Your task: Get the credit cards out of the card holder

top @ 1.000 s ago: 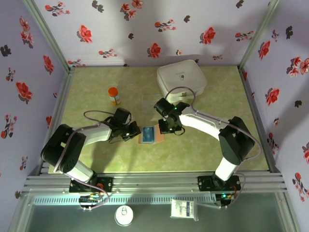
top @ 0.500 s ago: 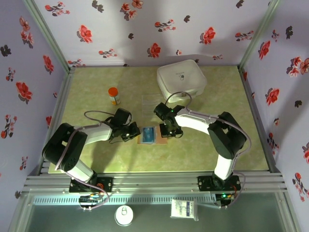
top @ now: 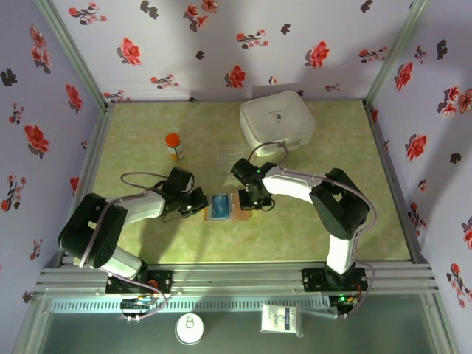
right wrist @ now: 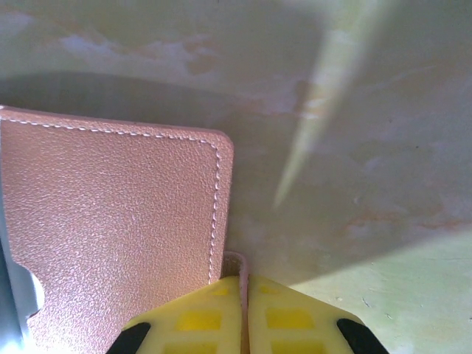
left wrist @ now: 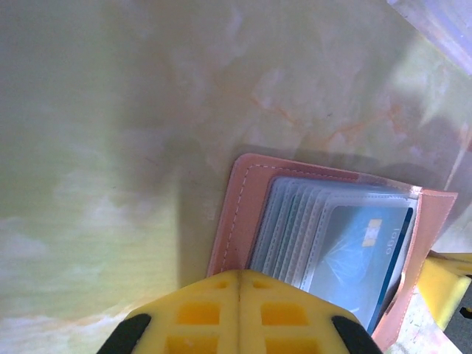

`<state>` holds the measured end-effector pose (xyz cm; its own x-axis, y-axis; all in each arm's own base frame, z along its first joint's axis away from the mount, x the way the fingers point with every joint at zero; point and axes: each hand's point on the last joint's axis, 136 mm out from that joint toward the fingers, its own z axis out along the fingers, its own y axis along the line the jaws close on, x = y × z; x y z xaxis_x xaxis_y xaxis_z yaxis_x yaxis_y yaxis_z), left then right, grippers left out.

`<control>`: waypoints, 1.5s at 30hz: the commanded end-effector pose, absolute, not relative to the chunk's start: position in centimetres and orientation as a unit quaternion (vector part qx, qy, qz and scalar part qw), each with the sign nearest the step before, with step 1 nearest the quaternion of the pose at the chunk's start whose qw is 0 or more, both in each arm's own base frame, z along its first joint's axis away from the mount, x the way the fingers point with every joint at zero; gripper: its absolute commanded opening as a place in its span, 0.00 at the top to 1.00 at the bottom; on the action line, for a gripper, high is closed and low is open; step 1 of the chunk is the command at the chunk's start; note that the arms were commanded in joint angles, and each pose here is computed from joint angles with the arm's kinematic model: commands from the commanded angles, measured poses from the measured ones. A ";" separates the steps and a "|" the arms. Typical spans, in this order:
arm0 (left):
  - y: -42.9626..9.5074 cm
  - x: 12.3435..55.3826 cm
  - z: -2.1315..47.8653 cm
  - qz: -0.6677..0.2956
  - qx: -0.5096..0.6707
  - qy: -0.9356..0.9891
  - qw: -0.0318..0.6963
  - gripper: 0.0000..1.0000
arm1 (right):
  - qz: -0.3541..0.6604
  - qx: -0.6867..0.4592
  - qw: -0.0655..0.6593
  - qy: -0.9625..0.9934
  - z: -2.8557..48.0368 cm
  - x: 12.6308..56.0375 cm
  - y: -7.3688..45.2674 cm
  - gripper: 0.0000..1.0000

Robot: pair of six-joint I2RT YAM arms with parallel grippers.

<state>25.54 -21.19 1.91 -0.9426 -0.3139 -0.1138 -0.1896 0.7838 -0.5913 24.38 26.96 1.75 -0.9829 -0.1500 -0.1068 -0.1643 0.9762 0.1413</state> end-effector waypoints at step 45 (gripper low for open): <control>-17.7 22.2 -2.1 -0.250 -0.162 0.954 0.035 1.00 | -0.049 -0.058 0.066 0.995 2.8 24.2 20.3 0.66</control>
<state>25.69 -21.03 1.65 -0.9507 -0.3003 -0.0777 -0.1836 0.7465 -0.6396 24.55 22.40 2.31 -0.9832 -0.1305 -0.1276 -0.1258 0.9911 -0.0444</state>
